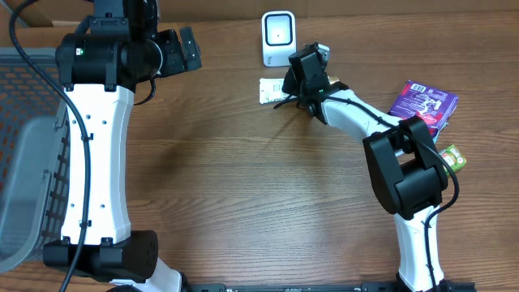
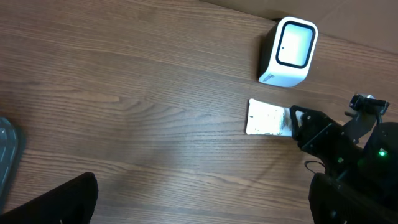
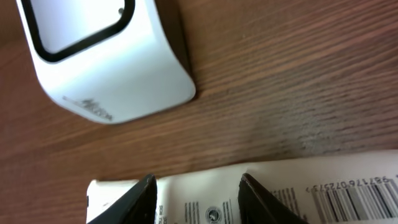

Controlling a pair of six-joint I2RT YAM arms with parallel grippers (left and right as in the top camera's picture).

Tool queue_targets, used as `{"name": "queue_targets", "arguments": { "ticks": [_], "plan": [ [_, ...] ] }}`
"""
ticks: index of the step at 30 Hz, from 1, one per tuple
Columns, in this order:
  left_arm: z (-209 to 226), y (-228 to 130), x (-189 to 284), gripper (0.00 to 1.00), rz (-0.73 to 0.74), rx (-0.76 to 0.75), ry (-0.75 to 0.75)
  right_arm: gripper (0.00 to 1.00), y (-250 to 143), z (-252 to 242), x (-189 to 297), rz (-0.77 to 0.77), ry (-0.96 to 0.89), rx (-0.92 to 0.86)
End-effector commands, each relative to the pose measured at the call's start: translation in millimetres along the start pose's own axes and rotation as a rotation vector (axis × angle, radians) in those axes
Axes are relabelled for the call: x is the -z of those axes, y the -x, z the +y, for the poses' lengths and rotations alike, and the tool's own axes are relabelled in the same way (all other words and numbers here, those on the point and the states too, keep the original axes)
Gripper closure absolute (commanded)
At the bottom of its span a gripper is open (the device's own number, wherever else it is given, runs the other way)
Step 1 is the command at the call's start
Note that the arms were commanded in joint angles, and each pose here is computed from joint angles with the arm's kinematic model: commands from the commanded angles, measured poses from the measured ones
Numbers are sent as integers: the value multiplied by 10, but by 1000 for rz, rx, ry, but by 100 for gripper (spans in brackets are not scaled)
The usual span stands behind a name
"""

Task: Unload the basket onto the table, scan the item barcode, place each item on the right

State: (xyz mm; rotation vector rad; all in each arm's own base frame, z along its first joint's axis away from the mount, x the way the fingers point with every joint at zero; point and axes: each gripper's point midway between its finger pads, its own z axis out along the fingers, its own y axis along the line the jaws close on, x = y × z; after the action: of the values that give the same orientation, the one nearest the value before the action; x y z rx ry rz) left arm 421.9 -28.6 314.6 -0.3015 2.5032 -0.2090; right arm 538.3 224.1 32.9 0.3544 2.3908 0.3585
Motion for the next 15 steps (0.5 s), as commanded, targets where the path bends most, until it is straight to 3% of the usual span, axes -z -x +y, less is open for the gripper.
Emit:
{"name": "queue_targets", "arguments": {
  "ticks": [1,12,15],
  "plan": [
    [-53,8,17,0,-5,-26,-14,56,-246,6,36,129,50,10],
    [-53,8,17,0,-5,-26,-14,55,-530,54,677,382,93,47],
    [-53,8,17,0,-5,-26,-14,49,-601,33,840,435,106,126]
  ]
}}
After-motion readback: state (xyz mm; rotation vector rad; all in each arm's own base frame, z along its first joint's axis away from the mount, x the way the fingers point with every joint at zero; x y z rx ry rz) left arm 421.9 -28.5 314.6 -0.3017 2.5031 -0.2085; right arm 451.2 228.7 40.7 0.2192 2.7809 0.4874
